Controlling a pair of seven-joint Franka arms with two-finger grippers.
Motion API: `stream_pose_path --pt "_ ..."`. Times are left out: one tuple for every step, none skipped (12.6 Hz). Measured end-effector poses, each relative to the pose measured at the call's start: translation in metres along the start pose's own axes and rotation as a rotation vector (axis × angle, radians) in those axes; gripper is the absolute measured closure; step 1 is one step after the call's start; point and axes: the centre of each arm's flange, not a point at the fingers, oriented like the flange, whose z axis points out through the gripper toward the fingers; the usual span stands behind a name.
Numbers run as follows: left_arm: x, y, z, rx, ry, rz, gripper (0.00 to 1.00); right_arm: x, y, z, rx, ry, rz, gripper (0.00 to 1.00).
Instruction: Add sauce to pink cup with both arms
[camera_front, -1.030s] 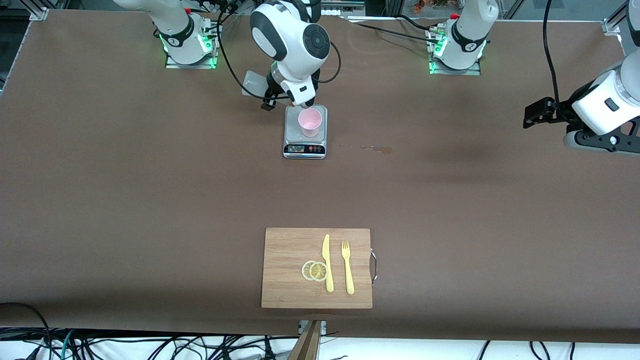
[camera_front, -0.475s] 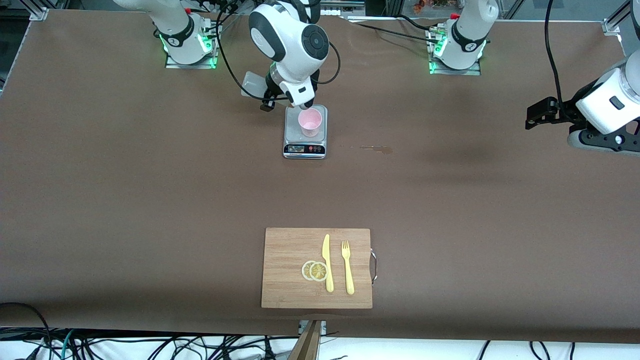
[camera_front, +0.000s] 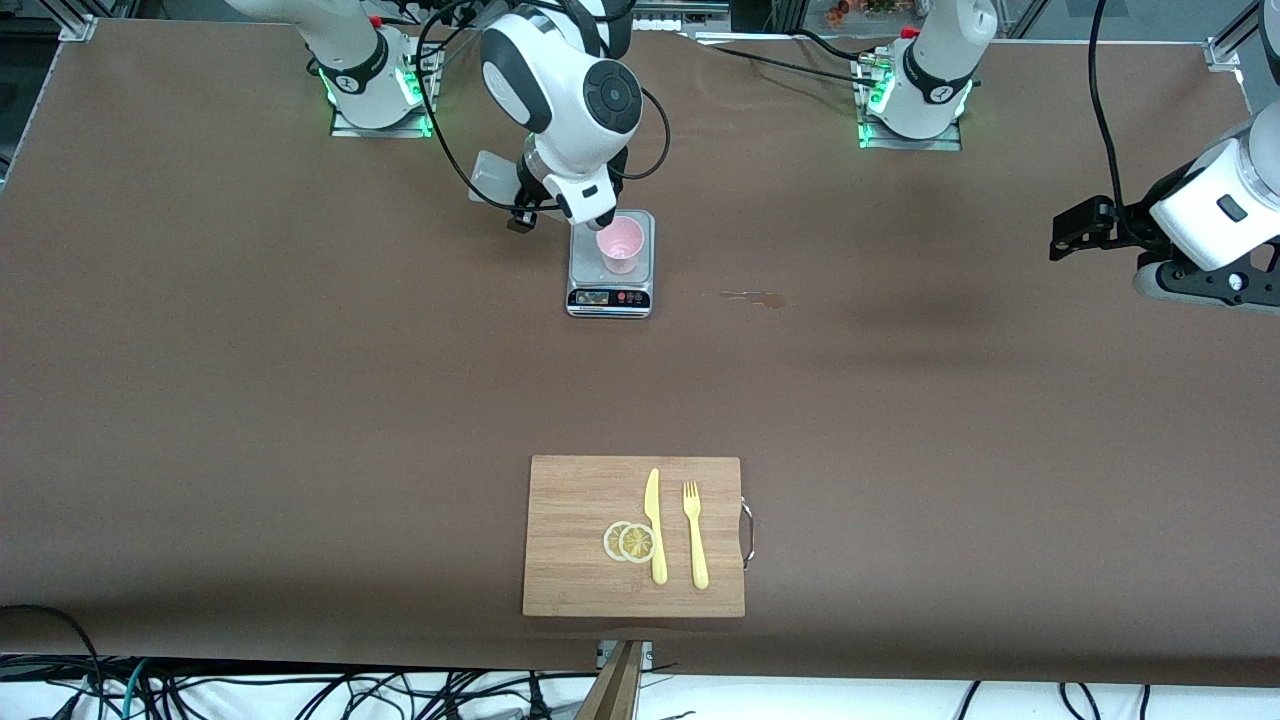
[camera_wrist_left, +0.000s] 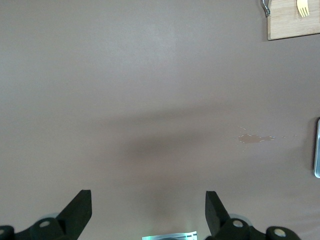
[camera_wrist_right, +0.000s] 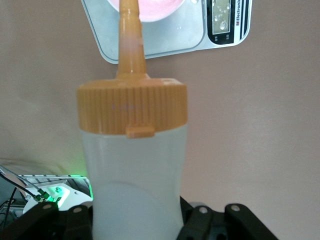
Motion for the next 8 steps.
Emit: stream_pose_path --pt "0.000 0.000 0.000 0.000 0.000 0.000 0.00 0.000 0.000 0.000 0.000 -0.001 -0.001 0.69" --pt "0.000 0.000 0.000 0.000 0.000 0.000 0.00 0.000 0.000 0.000 0.002 -0.003 -0.002 0.69" --pt "0.000 0.000 0.000 0.000 0.000 0.000 0.00 -0.002 0.002 0.001 0.004 -0.004 -0.009 0.69" --pt "0.000 0.001 0.000 0.000 0.000 0.001 0.00 -0.006 0.009 0.002 0.011 -0.002 -0.022 0.69" --pt "0.000 0.001 0.000 0.000 0.000 0.002 0.00 -0.015 0.022 0.003 0.021 0.003 -0.032 0.69" --pt "0.000 0.002 0.000 0.000 0.000 0.003 0.00 -0.030 0.042 0.004 0.038 0.017 -0.043 0.69" --pt "0.000 0.002 0.000 0.000 0.001 0.003 0.00 -0.048 0.061 0.004 0.061 0.041 -0.055 0.69" --pt "0.000 0.002 0.000 0.000 0.001 0.003 0.00 -0.066 0.078 0.003 0.083 0.070 -0.069 0.69"
